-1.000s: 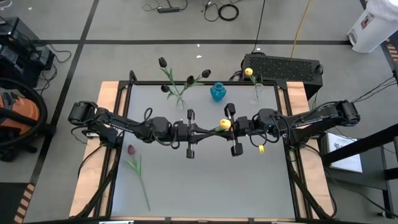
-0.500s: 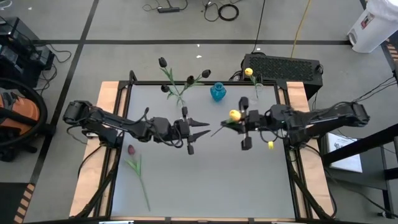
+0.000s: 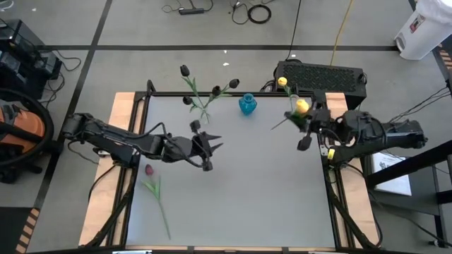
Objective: Sort flowers into vase by color
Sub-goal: Put the flower into the right transparent flower vase
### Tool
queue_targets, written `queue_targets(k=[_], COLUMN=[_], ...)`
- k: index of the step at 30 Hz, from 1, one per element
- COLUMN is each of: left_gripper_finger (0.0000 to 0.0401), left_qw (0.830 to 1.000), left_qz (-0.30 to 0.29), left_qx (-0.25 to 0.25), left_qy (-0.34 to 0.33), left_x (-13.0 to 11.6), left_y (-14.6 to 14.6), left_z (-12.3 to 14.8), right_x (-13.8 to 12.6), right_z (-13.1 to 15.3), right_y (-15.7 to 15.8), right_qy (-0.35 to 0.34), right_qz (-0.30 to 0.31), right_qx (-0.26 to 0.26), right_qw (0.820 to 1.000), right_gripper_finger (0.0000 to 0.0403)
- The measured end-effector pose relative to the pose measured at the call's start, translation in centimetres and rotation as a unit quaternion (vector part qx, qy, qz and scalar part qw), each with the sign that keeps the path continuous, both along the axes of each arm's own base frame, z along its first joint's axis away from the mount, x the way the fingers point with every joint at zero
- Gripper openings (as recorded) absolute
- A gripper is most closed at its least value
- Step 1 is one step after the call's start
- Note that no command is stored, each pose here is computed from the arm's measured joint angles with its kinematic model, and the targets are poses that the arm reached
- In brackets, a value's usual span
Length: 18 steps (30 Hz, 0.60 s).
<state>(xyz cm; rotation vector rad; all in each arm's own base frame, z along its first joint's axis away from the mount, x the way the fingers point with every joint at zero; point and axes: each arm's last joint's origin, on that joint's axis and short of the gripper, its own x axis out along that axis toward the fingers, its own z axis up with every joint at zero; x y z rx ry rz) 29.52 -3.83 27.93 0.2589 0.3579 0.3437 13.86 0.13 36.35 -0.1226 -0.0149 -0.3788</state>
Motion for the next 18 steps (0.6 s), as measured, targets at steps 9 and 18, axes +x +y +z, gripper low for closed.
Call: queue_targets(k=[9,18], left_gripper_finger=[0.0116,0.0116], left_qw=[0.989,0.958], left_qz=[0.118,0.24], left_qx=[-0.01,-0.017], left_qy=[0.09,0.153], left_x=[-3.9,-9.2], left_y=[1.1,0.8], left_z=[-0.2,-0.8], right_x=[-1.2,-1.7], right_z=[-0.8,-1.0], right_y=[-1.4,-3.3], right_qy=[0.065,0.078], right_qz=[-0.176,-0.28], right_qx=[-0.031,-0.028], right_qw=[0.982,0.956], right_gripper_finger=[0.0004,0.0004])
